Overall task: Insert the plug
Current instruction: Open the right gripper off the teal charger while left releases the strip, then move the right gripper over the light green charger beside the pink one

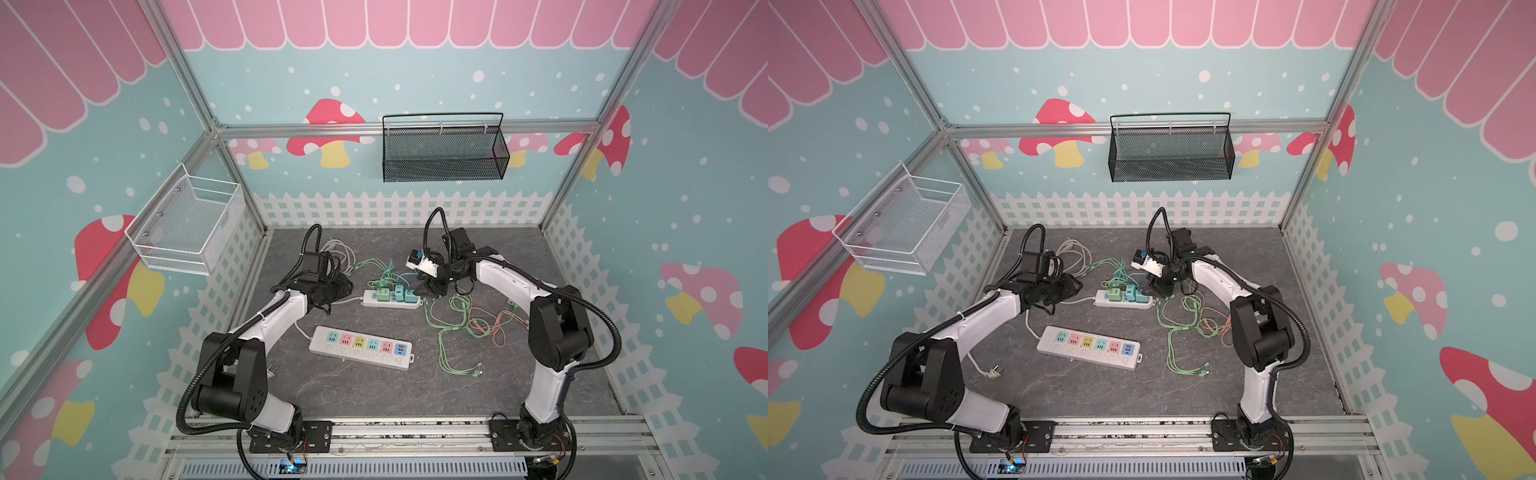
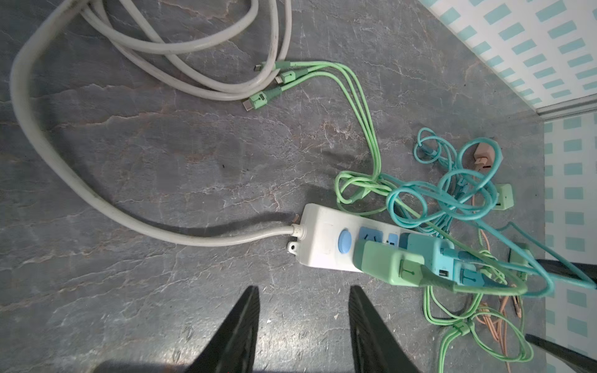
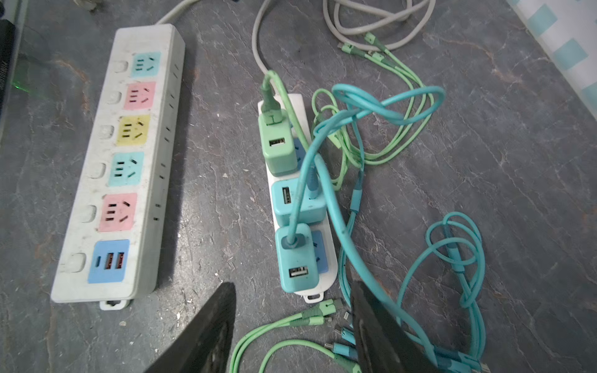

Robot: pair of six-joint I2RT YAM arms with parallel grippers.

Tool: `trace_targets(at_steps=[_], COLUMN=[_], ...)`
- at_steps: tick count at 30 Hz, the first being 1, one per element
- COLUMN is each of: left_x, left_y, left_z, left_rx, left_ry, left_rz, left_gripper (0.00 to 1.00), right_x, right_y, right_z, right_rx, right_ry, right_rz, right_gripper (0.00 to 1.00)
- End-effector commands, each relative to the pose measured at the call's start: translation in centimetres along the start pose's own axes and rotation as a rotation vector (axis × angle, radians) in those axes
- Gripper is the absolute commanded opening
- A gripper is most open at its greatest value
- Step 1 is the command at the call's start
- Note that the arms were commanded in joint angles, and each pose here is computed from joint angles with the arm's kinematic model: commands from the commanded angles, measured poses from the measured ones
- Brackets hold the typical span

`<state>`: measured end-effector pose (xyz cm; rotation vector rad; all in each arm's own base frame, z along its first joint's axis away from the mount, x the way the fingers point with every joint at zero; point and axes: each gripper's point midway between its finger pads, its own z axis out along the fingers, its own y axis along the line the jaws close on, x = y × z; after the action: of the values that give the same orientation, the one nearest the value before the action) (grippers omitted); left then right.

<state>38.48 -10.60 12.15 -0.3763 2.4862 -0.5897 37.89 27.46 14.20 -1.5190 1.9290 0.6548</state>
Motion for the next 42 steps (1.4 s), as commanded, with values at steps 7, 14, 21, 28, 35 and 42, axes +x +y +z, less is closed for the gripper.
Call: trace_targets(at_steps=[7,14,21,28,35,42], left_x=[0.3,0.6,1.2,1.8,2.0,2.1], left_y=[-0.8,-1.1,-1.3,-1.4,-1.4,-1.4], left_z=[-2.0,-3.9,-5.3,-6.2,-6.8,-7.1], left_rx=[0.042,0.06,0.083,0.102,0.102,0.103], left_ry=[0.004,-0.028,-0.047,-0.055,-0.06,-0.068], left_rz=[0.022,0.032,0.023,0.017,0.024,0.029], left_gripper=[0.5,0.61,0.67,0.7,0.74,0.76], right_x=[-2.1,-2.6,3.4,11.1,14.2,16.3], right_y=[2.8,-3.2,-9.9,-12.6,-14.0,-16.2], right_z=[-3.2,-7.3,-10.7,-11.7,-11.5,-10.6], right_rx=[-0.084,0.214,0.611,0.852,0.908,0.951], right_ry=[-0.129,-0.2,-0.099,-0.009,-0.091,-0.177], right_rz=[0.012,0.208,0.569,0.844,1.036,1.268], right_gripper=[0.61,0.62,0.63,0.63,0.64,0.65])
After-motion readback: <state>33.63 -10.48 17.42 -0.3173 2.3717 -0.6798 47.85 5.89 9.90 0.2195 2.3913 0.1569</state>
